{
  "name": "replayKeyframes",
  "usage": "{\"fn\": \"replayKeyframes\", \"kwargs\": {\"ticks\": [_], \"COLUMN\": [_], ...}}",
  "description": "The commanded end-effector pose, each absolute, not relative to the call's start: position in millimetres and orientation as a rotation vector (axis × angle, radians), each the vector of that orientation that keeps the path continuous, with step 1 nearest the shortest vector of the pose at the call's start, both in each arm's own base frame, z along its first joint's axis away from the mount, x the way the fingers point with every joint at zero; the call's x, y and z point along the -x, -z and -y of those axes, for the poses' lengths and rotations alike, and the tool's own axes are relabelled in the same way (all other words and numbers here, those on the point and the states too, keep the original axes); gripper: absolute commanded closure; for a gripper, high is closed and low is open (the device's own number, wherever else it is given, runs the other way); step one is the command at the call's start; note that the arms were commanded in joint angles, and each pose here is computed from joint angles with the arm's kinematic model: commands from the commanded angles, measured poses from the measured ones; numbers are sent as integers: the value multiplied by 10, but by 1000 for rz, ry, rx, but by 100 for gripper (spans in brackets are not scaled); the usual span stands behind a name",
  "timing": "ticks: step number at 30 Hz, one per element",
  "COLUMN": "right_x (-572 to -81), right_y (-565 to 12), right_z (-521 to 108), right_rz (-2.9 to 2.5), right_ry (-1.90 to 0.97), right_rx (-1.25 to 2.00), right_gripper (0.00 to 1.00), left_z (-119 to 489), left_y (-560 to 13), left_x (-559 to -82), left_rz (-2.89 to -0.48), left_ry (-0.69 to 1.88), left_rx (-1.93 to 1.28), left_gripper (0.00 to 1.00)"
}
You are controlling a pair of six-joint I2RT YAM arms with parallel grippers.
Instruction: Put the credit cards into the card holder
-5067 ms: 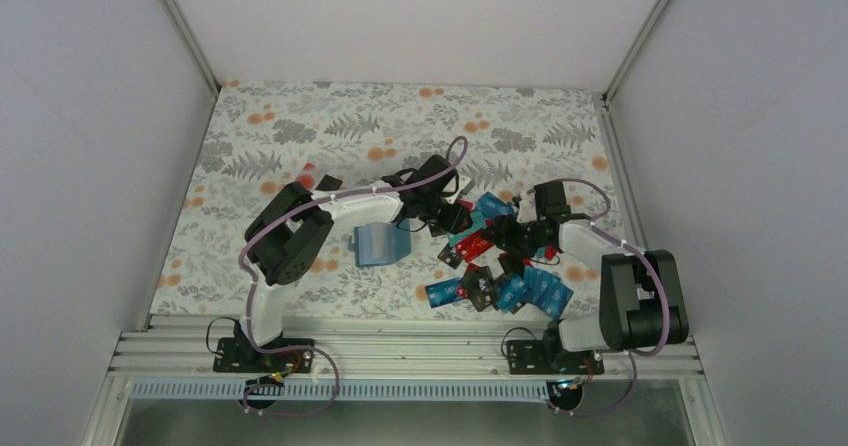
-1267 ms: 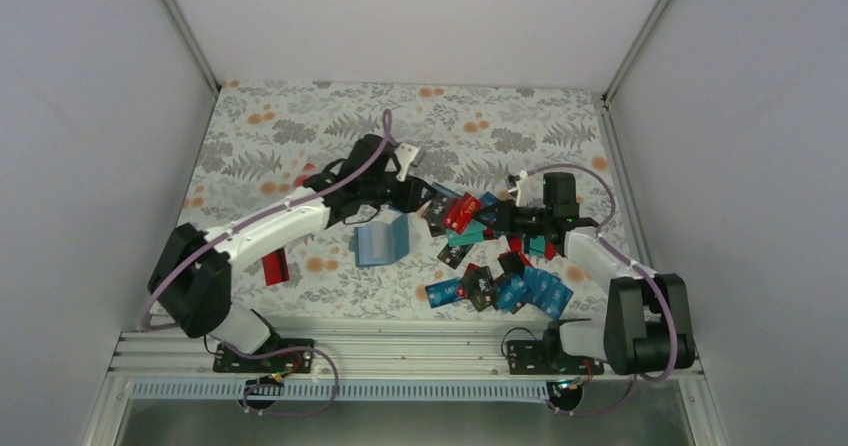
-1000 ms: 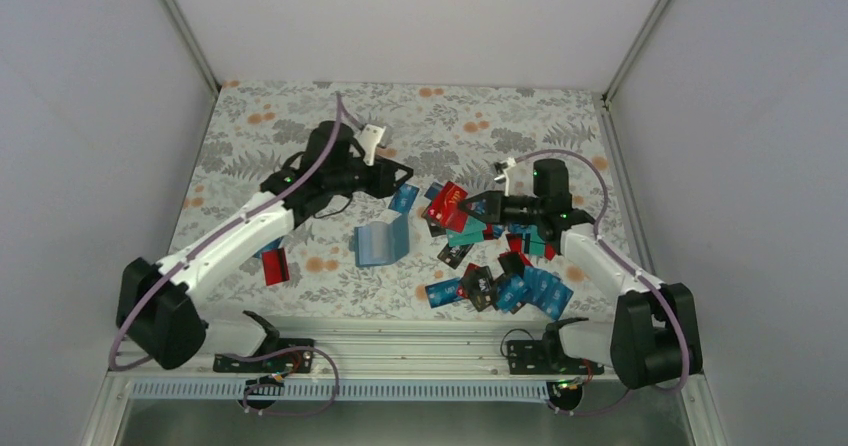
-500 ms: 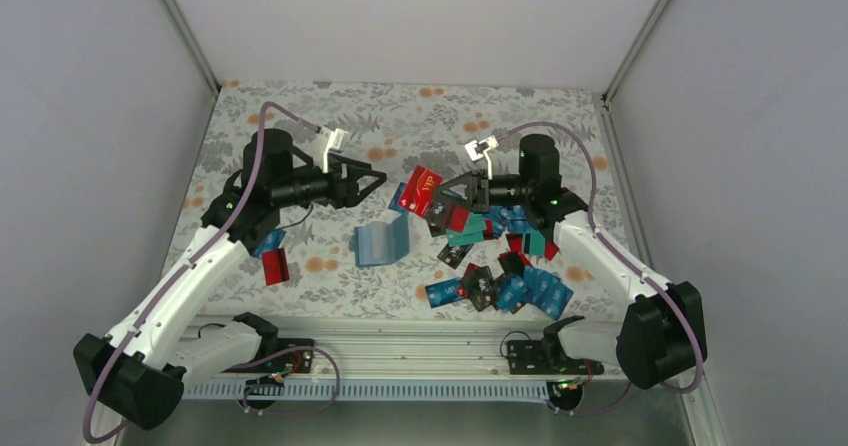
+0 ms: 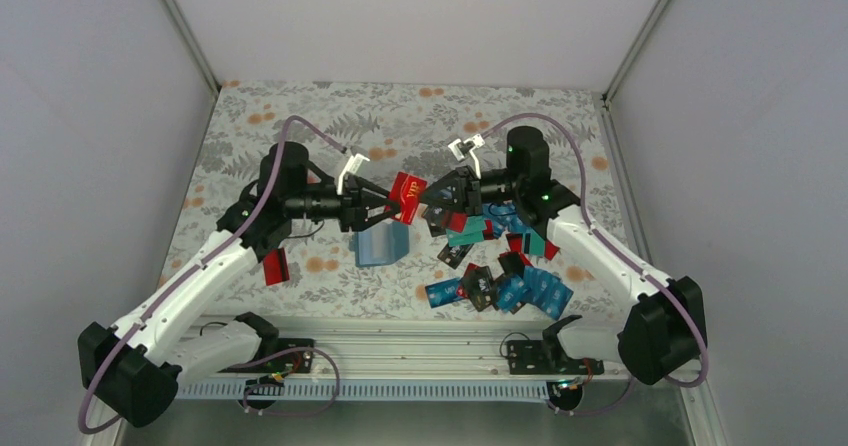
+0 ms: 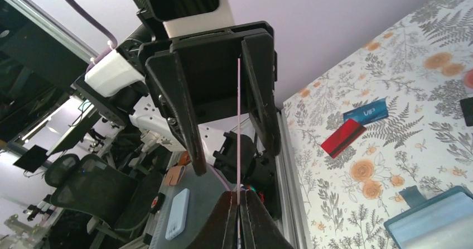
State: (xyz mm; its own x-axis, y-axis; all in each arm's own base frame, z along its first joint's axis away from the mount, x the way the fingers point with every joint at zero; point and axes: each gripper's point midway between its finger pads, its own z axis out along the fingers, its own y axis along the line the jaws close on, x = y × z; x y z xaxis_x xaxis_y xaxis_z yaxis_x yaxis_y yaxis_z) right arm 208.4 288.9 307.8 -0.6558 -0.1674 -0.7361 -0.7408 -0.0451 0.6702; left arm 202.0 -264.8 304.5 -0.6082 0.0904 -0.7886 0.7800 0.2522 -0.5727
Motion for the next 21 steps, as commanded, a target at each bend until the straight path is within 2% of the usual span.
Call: {"fn": "replayKeyframes", "kwargs": {"ticks": [1, 5, 7, 9, 10, 11, 12, 14, 18, 21], "right_x": [-1966, -1962, -1993, -2033, -2053, -2071, -2081, -2090, -2108, -2117], "right_y": [-3187, -3209, -3231, -3236, -3237, -3236, -3242, -3271, -3347, -3408], "right_z": [-2962, -2985, -2993, -3006, -3012, -3021, -3023, -3026, -3031, -3045], "right_rz": [-1739, -1736, -1741, -1752, -1758, -1764, -1763, -1751, -1725, -1701], "right_ry": [-1771, -1764, -1749, -1741, -1738, -1732, -1732, -1734, -1737, -1747], "right_rx": [1051, 1060, 1052, 1041, 1033, 1024, 1019, 1011, 1001, 1004], "right_gripper": [96, 96, 95, 79, 63, 56, 53, 52, 62, 65], "left_z": [2732, 2761, 2757, 2758, 2754, 2753, 2747, 2736, 2735, 2741], "left_y": [-3163, -3156, -3166, -3229, -3266, -3306, -3346, -3405, -3462, -3459], "left_x": [-2007, -2050, -2101, -2147, -2162, -2169, -2178, -2185, -2187, -2183], "left_rz": [-1808, -1815, -1822, -1806, -1796, -1785, -1776, -1759, -1738, -1734], "left_ry": [1401, 1385, 1376, 1378, 1382, 1391, 1400, 1410, 1433, 1448], "left_rx": [-858, -838, -799, -762, -742, -724, -702, -675, -648, -639], "left_gripper": [66, 96, 98, 98, 98, 98, 98, 98, 98, 98]}}
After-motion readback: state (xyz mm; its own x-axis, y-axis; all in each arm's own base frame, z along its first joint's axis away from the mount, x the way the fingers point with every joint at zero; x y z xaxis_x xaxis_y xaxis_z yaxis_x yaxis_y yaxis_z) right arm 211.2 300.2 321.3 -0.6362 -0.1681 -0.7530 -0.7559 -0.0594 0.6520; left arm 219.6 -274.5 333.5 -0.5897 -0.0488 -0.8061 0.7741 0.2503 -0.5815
